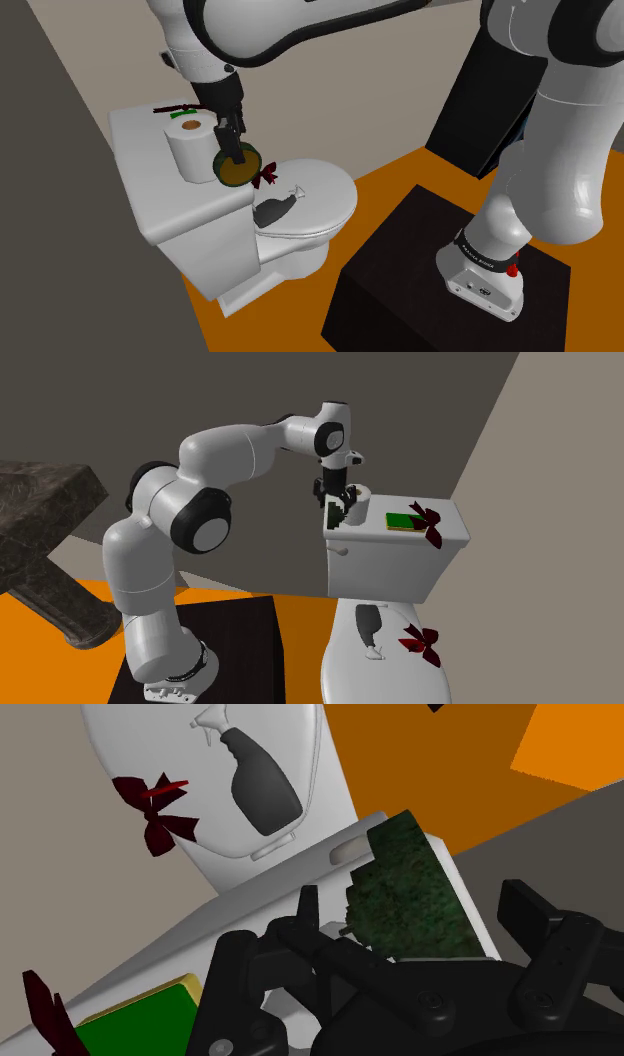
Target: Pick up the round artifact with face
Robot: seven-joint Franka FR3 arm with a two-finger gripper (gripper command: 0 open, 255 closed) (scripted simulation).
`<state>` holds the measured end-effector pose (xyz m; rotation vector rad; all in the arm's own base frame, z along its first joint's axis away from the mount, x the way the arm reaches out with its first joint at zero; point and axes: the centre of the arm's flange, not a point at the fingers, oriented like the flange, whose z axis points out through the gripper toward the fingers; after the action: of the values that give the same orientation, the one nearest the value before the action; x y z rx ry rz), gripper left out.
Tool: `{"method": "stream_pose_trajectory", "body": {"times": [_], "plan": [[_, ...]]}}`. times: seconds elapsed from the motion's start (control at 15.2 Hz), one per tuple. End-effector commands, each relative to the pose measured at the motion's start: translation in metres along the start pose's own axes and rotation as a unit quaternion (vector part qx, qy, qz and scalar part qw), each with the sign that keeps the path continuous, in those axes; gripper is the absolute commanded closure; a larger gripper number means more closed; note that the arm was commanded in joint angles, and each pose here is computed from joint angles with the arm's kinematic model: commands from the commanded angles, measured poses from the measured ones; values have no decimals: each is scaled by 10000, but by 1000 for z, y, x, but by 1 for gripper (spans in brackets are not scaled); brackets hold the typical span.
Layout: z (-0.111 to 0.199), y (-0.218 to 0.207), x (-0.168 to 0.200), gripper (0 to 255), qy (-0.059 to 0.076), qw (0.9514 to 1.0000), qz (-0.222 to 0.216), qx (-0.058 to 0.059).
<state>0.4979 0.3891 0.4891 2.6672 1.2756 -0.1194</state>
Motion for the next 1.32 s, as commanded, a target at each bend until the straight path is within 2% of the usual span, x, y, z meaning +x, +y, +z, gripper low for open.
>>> {"method": "stream_pose_trajectory", "body": {"times": [0.0, 0.26, 0.33, 0.92, 1.25], "plan": [[10, -1, 2, 0, 2, 10000, -4, -2], [18, -2, 3, 0, 2, 10000, -4, -2], [18, -2, 3, 255, 2, 10000, -4, -1], [18, -2, 3, 255, 2, 10000, -4, -2], [-8, 1, -1, 255, 2, 10000, -4, -2]]}}
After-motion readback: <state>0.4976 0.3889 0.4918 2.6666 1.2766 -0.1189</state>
